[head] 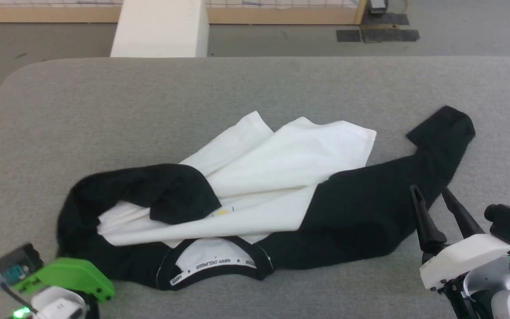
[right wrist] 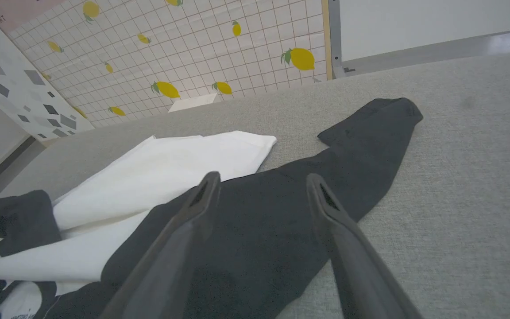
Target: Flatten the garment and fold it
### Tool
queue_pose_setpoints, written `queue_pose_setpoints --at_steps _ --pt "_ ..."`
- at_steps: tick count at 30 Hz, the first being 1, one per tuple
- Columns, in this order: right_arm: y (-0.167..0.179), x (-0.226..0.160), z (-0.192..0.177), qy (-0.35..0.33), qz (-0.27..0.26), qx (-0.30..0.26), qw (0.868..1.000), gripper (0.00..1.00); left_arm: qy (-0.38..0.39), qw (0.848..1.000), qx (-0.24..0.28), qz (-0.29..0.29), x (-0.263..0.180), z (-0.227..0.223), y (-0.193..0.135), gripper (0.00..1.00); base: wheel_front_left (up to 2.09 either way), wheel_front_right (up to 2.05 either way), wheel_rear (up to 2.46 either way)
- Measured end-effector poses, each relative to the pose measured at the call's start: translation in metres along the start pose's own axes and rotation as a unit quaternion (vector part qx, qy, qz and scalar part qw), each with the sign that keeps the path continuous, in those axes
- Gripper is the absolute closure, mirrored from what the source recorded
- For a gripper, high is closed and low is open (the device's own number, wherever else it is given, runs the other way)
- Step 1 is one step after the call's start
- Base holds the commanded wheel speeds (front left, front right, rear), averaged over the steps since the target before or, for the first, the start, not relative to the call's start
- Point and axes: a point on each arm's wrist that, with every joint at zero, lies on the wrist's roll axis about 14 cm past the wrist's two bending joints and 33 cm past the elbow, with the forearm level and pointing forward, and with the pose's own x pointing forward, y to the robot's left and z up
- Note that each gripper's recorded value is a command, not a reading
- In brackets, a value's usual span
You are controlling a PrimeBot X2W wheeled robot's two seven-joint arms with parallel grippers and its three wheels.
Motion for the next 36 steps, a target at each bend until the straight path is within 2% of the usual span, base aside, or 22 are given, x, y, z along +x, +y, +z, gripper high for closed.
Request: queue_pose_setpoints --at_steps 3,7,9,14,18,23,24,25,26,27,32,36 --pt "0.004 0.000 -0.008 0.025 0.005 -0.006 1.000 0.00 0.002 0.999 -0.051 -0.013 -0.010 -0.009 -0.002 0.00 0.00 0.00 0.00" --pt "-0.002 -0.005 -0.026 0.075 -0.004 -0.011 0.997 0.00 -0.088 0.993 -0.074 -0.030 -0.019 0.018 0.001 0.00 0.00 0.00 0.00" --pt "-0.010 -0.009 -0.036 0.105 -0.017 -0.015 0.994 0.00 -0.131 0.988 -0.071 -0.033 -0.025 0.031 0.004 0.00 0.00 0.00 0.00" --pt "-0.018 -0.009 -0.060 0.166 -0.028 -0.015 0.986 0.00 -0.182 0.981 -0.043 -0.054 -0.034 0.054 -0.006 0.00 0.00 0.00 0.00" --pt "-0.019 0.007 -0.070 0.201 -0.031 -0.018 0.979 0.00 -0.223 0.971 -0.019 -0.082 -0.038 0.078 -0.022 0.00 0.00 0.00 0.00" --pt "-0.024 0.024 -0.095 0.286 -0.040 -0.044 0.956 0.00 -0.233 0.968 -0.004 -0.097 -0.033 0.084 -0.034 0.00 0.00 0.00 0.00" --pt "-0.022 0.027 -0.096 0.293 -0.037 -0.044 0.954 0.11 -0.233 0.968 -0.003 -0.098 -0.032 0.084 -0.035 0.00 0.00 0.00 0.00" --pt "-0.019 0.031 -0.097 0.301 -0.033 -0.047 0.952 0.57 -0.232 0.968 -0.001 -0.099 -0.031 0.083 -0.035 0.00 0.00 0.00 0.00" --pt "-0.018 0.034 -0.096 0.306 -0.031 -0.055 0.950 0.82 -0.230 0.968 0.000 -0.098 -0.030 0.082 -0.035 0.00 0.00 0.00 0.00" --pt "-0.017 0.036 -0.096 0.307 -0.030 -0.060 0.949 1.00 -0.229 0.968 0.000 -0.098 -0.030 0.081 -0.035 0.00 0.00 0.00 0.00" --pt "-0.035 0.036 -0.081 0.276 -0.064 -0.067 0.957 1.00 -0.226 0.969 0.000 -0.098 -0.029 0.079 -0.035 0.00 0.00 0.00 0.00" --pt "-0.090 0.017 -0.054 0.230 -0.152 -0.062 0.959 1.00 -0.225 0.968 -0.004 -0.108 -0.031 0.079 -0.042 0.00 0.00 0.00 0.00"
